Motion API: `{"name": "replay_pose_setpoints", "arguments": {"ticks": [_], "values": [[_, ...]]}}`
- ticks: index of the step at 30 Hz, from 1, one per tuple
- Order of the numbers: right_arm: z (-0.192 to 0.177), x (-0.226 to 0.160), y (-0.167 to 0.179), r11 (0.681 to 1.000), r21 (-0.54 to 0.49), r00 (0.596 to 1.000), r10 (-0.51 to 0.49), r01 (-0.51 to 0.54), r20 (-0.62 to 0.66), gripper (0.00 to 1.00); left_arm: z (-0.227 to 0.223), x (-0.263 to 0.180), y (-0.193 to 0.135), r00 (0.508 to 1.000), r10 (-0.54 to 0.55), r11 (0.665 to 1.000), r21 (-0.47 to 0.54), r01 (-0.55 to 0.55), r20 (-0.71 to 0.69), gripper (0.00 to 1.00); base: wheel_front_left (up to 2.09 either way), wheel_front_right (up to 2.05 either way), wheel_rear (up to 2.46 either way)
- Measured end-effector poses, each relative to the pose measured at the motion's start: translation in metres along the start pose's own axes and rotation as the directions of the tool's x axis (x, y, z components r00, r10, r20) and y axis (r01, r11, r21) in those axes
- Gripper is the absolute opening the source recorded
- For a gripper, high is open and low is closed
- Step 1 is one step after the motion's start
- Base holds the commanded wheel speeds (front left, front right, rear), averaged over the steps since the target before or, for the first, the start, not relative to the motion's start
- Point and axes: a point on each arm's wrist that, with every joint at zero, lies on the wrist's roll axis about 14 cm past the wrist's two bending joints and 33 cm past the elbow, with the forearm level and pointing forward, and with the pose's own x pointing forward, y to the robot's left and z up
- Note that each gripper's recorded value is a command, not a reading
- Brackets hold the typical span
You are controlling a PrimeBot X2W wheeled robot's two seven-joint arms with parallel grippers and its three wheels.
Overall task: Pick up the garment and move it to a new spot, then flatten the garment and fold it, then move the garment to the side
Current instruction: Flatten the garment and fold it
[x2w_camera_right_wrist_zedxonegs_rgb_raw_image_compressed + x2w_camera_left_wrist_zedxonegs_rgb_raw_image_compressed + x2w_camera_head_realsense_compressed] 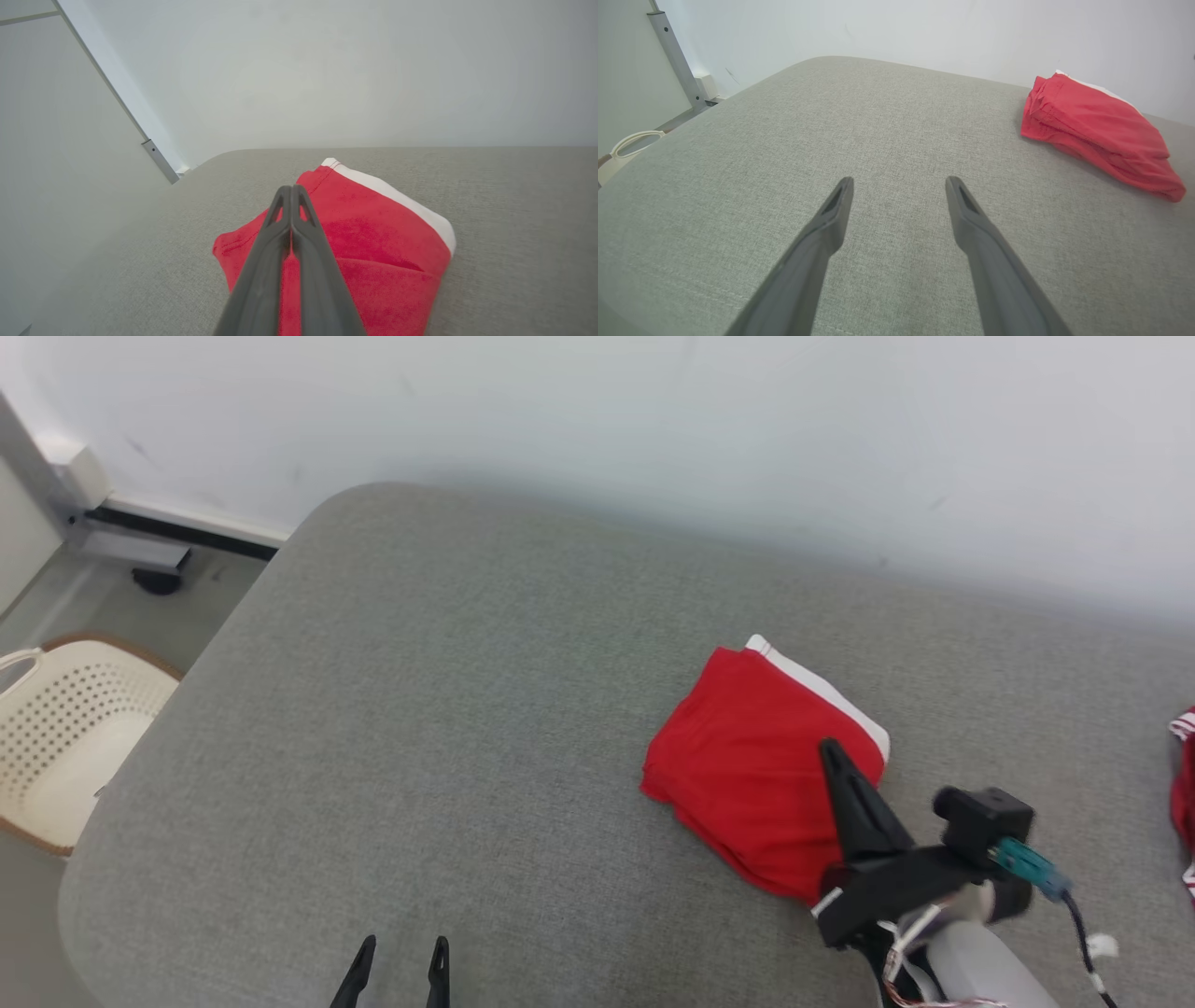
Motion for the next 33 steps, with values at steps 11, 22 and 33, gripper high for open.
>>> {"name": "replay_pose_setpoints", "arguments": {"ticks": [11,22,33], "values": [[0.034,-0.076,-0.066,0.967,0.024,0.957,-0.253,0.252,0.144,0.00,0.006,0.002,-0.016,0.997,-0.075,0.997,0.031,0.074,0.025,1.00,0.00,0.00,0.00],[0.034,-0.150,-0.079,0.922,-0.017,0.908,-0.377,0.386,0.185,0.00,0.021,0.015,-0.034,0.986,-0.150,0.987,0.070,0.145,0.068,1.00,0.00,0.00,0.00],[0.015,-0.188,-0.075,0.893,-0.034,0.886,-0.439,0.448,0.147,0.00,0.023,0.022,-0.048,0.978,-0.195,0.979,0.075,0.190,0.071,1.00,0.00,0.00,0.00]]}}
